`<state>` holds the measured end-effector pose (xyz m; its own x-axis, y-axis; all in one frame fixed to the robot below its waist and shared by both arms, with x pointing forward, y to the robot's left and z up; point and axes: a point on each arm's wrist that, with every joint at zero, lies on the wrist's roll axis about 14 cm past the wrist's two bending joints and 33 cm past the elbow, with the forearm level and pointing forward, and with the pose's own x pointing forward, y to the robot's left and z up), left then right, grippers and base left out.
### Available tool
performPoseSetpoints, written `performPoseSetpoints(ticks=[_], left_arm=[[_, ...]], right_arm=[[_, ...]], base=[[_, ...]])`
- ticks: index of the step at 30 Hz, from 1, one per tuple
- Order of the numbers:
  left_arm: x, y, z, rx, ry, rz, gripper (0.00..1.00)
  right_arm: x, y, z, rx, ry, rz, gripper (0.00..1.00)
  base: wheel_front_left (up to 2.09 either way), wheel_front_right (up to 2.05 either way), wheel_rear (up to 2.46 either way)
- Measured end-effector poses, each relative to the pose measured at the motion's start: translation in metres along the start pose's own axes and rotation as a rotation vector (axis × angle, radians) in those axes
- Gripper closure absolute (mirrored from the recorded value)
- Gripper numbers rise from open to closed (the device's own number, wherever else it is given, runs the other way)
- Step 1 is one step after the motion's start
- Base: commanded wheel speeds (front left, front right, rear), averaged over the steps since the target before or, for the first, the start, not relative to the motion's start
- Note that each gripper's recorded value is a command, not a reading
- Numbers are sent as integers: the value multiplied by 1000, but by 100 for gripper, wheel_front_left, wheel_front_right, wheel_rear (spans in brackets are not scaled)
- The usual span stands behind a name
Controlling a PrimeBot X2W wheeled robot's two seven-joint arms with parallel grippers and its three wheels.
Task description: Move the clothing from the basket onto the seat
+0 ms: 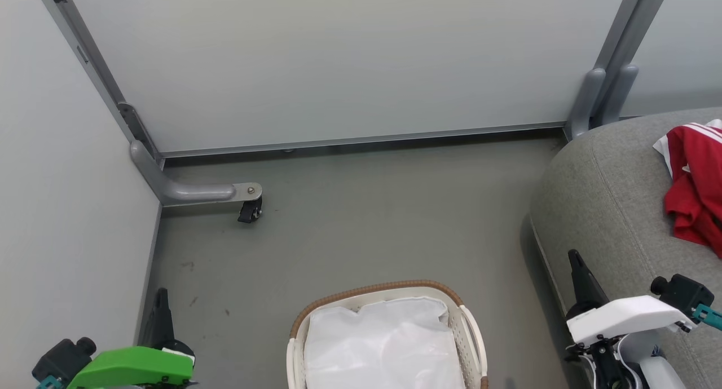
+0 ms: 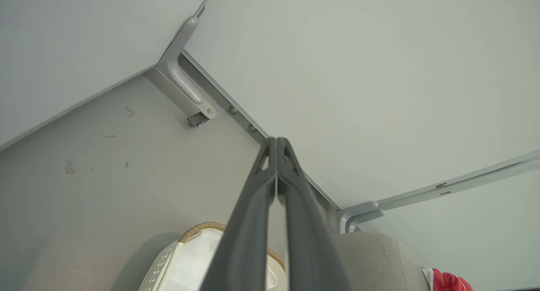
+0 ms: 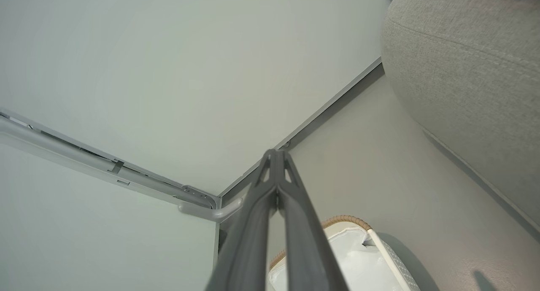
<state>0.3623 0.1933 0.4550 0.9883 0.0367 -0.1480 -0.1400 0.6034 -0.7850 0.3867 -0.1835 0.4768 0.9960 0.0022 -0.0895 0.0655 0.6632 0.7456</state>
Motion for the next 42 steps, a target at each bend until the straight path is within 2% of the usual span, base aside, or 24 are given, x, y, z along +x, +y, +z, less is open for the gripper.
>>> performPoseSetpoints(ticks=[20, 42], left_arm=[[7, -10, 9, -212, -4, -24, 100], [13, -21, 20, -401, -10, -65, 100]], right_arm=[[1, 1, 10, 235, -15, 3, 100], [1, 5, 18, 445, -20, 26, 100]], base=[[0, 0, 0], [0, 0, 0]])
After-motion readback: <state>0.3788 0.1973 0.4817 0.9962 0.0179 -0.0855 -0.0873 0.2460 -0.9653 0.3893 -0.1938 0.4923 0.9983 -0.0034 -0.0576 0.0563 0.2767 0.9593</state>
